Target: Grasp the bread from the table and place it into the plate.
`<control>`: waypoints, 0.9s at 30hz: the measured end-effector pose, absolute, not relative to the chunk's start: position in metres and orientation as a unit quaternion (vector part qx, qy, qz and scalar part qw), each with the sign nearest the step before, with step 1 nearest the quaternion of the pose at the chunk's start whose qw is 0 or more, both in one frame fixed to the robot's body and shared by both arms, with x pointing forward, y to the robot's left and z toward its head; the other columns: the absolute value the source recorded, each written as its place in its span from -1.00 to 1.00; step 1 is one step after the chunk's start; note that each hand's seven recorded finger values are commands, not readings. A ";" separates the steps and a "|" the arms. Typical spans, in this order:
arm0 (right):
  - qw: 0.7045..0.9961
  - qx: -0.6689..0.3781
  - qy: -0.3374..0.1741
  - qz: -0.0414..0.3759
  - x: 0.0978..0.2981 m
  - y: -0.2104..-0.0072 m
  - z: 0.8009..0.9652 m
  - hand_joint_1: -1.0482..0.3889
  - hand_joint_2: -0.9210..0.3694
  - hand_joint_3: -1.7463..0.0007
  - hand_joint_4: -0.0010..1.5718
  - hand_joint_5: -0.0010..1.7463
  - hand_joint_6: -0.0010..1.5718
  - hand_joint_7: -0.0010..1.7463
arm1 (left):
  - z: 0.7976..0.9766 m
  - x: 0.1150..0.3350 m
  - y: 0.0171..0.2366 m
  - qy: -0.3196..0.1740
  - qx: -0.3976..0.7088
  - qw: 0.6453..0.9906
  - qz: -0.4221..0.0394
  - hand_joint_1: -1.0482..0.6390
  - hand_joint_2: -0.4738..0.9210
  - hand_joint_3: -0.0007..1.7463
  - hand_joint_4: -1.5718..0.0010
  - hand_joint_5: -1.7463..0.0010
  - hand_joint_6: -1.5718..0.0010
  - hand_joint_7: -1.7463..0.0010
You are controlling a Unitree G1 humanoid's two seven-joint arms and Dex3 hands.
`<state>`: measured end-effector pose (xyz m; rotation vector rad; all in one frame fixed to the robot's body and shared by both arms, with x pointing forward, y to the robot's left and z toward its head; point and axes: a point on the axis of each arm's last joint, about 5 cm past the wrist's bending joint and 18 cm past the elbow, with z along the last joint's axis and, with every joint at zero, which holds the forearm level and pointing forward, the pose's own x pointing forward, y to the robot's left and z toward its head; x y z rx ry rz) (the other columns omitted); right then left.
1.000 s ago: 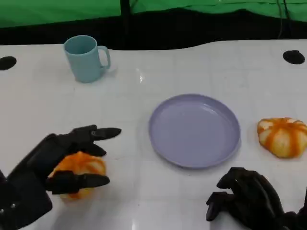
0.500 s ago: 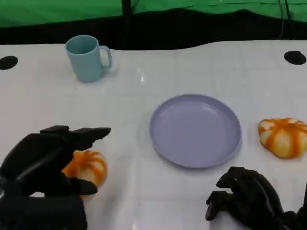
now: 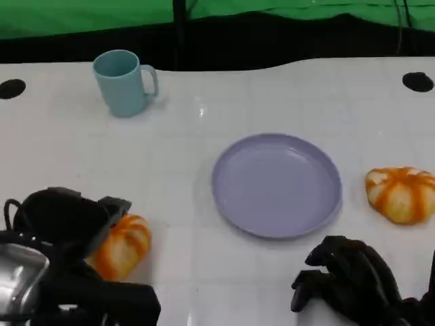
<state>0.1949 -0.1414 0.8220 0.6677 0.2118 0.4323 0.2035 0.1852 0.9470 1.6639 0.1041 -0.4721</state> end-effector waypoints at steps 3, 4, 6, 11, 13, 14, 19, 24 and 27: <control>0.917 0.323 0.101 0.210 0.195 -0.142 0.822 -1.00 -0.70 1.00 1.00 -0.15 1.00 -0.59 | 0.933 0.211 0.185 0.061 0.733 0.642 -0.216 -0.64 0.88 -1.00 0.47 0.89 0.61 0.99; 0.917 0.323 0.101 0.210 0.195 -0.142 0.822 -1.00 -0.70 1.00 1.00 -0.15 1.00 -0.59 | 0.930 0.213 0.185 0.062 0.733 0.642 -0.216 -0.64 0.88 -1.00 0.47 0.89 0.60 0.99; 0.917 0.323 0.101 0.210 0.195 -0.142 0.822 -1.00 -0.70 1.00 1.00 -0.15 1.00 -0.59 | 0.923 0.216 0.186 0.063 0.735 0.640 -0.216 -0.64 0.91 -0.99 0.48 0.90 0.60 0.99; 0.917 0.323 0.101 0.210 0.195 -0.142 0.822 -1.00 -0.70 1.00 1.00 -0.15 1.00 -0.59 | 0.911 0.222 0.185 0.062 0.736 0.637 -0.220 -0.61 0.94 -0.99 0.48 0.92 0.58 0.99; 0.917 0.323 0.100 0.211 0.195 -0.142 0.822 -1.00 -0.70 1.00 1.00 -0.16 1.00 -0.59 | 0.906 0.224 0.186 0.058 0.732 0.642 -0.221 -0.59 0.96 -0.98 0.47 0.92 0.58 0.99; 0.917 0.323 0.100 0.211 0.195 -0.142 0.822 -1.00 -0.70 1.00 1.00 -0.16 1.00 -0.59 | 0.903 0.226 0.186 0.057 0.730 0.645 -0.219 -0.58 0.97 -0.98 0.46 0.92 0.58 0.99; 0.917 0.323 0.101 0.210 0.194 -0.142 0.822 -1.00 -0.70 1.00 1.00 -0.15 1.00 -0.58 | 0.887 0.230 0.187 0.046 0.714 0.667 -0.207 -0.42 0.98 -0.99 0.36 0.90 0.49 0.97; 0.917 0.323 0.100 0.210 0.194 -0.142 0.822 -1.00 -0.69 1.00 1.00 -0.16 1.00 -0.58 | 0.875 0.235 0.191 0.013 0.694 0.696 -0.183 -0.11 1.00 -0.64 0.10 -0.42 -0.22 0.92; 0.917 0.324 0.101 0.210 0.194 -0.142 0.822 -1.00 -0.69 1.00 1.00 -0.16 1.00 -0.58 | 0.866 0.239 0.195 -0.004 0.679 0.714 -0.173 -0.10 1.00 -0.54 0.09 -0.74 -0.36 0.50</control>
